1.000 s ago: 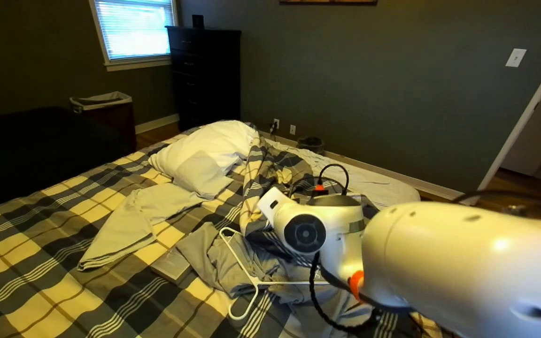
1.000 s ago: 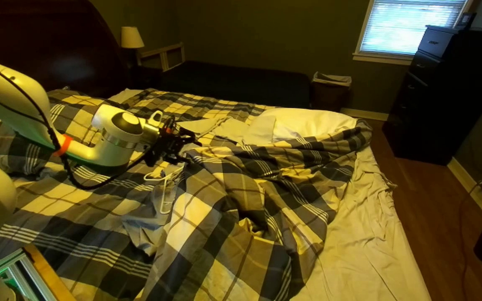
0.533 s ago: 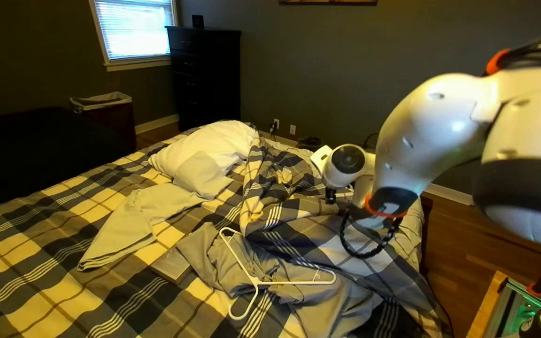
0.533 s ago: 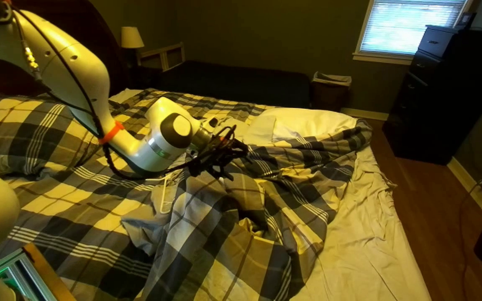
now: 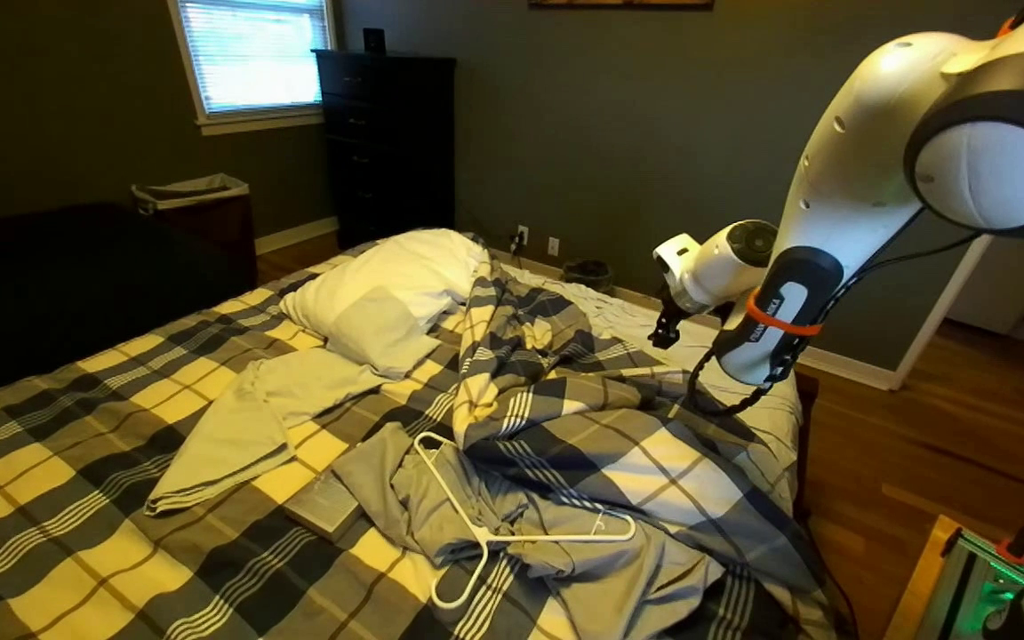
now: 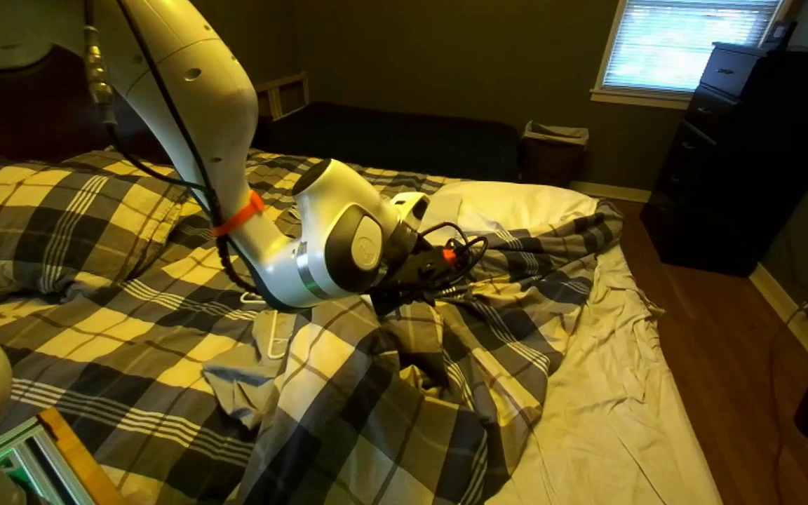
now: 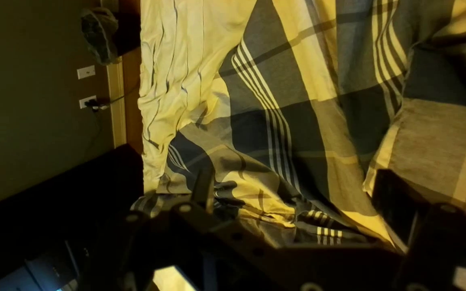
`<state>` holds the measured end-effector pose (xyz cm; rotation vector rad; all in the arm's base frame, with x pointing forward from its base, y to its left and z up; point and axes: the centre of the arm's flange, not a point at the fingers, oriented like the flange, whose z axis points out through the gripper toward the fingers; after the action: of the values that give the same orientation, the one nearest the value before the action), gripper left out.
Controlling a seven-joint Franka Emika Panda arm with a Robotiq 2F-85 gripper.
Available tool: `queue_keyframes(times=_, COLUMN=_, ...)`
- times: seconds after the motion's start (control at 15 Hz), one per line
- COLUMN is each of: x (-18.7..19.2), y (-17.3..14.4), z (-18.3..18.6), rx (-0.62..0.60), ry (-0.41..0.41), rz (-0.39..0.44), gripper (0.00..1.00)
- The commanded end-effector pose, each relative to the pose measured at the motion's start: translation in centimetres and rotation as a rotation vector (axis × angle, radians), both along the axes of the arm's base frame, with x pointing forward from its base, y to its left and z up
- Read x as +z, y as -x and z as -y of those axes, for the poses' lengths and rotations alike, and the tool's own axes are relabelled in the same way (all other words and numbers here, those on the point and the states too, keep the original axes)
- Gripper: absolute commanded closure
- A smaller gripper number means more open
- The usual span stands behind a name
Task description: Move the bottom right tip of the duvet to the left
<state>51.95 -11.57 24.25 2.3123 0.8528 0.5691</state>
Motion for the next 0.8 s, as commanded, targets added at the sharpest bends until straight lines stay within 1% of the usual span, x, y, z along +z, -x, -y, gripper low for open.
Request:
queue_keyframes(times=0.0, x=0.0, y=-0.1, z=-0.5, rx=0.008, ry=-0.005, rz=0.002, gripper=0.00)
queue_keyframes(times=0.07, x=0.0, y=-0.2, z=-0.9, rx=0.015, ry=-0.008, rz=0.001, gripper=0.00)
queue_keyframes(times=0.13, x=-0.2, y=-0.9, z=-0.5, rx=-0.003, ry=-0.025, rz=-0.021, gripper=0.00)
queue_keyframes(times=0.33, x=-1.2, y=-2.9, z=1.9, rx=-0.041, ry=-0.115, rz=-0.124, gripper=0.00)
queue_keyframes(times=0.47, x=-1.8, y=-4.0, z=3.2, rx=-0.057, ry=-0.192, rz=-0.193, gripper=0.00)
queue_keyframes(times=0.67, x=-1.9, y=-5.2, z=4.0, rx=-0.052, ry=-0.281, rz=-0.271, gripper=0.00)
queue_keyframes(times=0.73, x=-2.1, y=-5.0, z=4.0, rx=-0.051, ry=-0.315, rz=-0.288, gripper=0.00)
